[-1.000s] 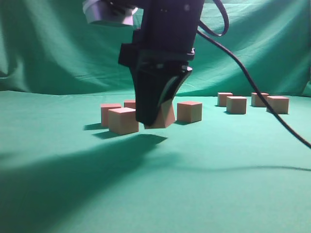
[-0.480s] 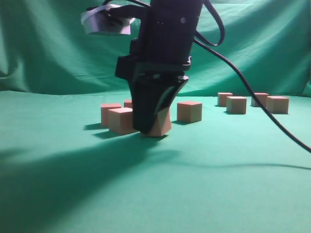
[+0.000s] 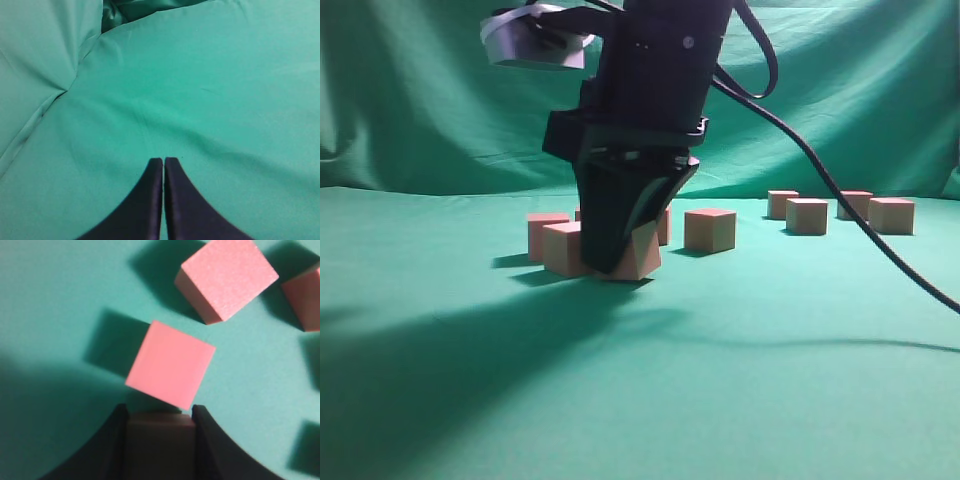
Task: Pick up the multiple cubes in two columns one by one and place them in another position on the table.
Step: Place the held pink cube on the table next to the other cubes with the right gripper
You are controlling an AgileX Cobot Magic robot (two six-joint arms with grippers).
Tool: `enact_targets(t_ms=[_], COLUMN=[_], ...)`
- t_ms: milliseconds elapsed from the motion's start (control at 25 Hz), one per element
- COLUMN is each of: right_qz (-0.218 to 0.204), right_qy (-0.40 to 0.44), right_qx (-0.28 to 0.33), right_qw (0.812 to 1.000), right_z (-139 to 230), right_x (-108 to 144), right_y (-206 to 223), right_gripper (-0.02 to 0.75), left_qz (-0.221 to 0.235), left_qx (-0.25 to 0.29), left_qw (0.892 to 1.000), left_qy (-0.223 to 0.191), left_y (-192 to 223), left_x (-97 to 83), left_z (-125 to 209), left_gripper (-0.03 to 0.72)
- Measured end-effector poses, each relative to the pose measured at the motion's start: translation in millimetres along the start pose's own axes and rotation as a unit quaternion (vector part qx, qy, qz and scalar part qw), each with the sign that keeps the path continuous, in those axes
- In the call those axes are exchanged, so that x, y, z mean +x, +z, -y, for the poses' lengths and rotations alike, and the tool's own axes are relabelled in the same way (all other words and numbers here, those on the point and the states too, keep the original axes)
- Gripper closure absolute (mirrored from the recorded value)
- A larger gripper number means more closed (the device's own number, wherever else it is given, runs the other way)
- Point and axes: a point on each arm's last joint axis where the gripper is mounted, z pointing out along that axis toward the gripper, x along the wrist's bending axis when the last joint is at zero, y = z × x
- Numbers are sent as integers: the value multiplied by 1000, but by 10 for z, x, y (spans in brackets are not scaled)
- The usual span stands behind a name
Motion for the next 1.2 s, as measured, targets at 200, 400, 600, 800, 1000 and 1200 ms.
enact_targets(t_ms=[200,400,600,800,1000,1200], right_qz=[-1,-5,-8,2,17,41], right_qy=[-1,0,-2,-9,-9,-13], right_qx=[2,7,15,43,84,91], right_qw=[1000,1000,1000,999,996,995], right_z=[4,13,19,-97,-220,-366], right_x=[2,8,11,-65,-156,-242], right_y=[0,0,-9,-204,-504,-836], right_gripper=[479,325,117,124,99,99], left_qz=[0,0,0,0,0,0], left_qx=[0,0,0,0,0,0], left_qw=[1000,1000,1000,1000,1000,1000], left_qy=[0,0,0,0,0,0], left_y=[0,0,0,0,0,0], left_x=[0,0,0,0,0,0], left_z=[0,0,0,0,0,0], left_gripper=[688,688,688,688,688,688])
